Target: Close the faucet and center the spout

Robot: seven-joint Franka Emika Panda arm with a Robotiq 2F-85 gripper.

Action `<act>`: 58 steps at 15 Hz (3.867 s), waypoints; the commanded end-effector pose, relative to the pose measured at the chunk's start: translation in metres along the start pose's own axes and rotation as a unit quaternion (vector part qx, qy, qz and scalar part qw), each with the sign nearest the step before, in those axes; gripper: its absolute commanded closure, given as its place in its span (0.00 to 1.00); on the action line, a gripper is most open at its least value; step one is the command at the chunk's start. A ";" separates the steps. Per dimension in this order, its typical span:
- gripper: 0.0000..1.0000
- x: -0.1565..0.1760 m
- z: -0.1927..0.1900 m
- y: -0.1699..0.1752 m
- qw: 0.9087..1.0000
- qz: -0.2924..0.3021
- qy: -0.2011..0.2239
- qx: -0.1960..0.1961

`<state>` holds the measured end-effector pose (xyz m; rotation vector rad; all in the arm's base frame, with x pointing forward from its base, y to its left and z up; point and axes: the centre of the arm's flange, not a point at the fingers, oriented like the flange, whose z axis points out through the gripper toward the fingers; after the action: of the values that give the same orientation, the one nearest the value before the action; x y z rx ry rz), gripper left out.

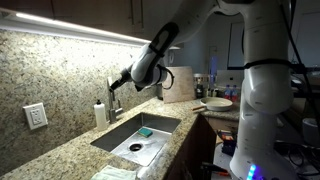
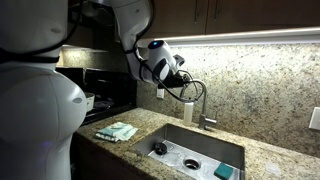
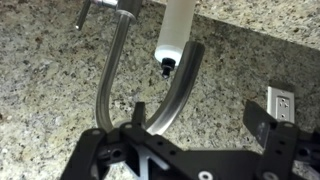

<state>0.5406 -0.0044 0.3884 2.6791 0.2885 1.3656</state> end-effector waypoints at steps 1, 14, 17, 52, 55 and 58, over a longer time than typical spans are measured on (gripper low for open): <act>0.00 -0.020 0.032 -0.005 1.000 0.016 -0.014 -0.001; 0.00 -0.040 0.023 0.071 0.986 0.140 -0.028 -0.085; 0.00 -0.049 0.016 0.093 0.980 0.169 -0.031 -0.104; 0.00 -0.031 -0.019 0.033 0.997 0.038 -0.066 -0.008; 0.00 -0.028 -0.012 0.031 0.996 0.038 -0.075 0.014; 0.00 -0.023 -0.005 0.016 0.997 0.027 -0.069 0.029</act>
<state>0.5145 -0.0192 0.3786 2.8091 0.2323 1.1656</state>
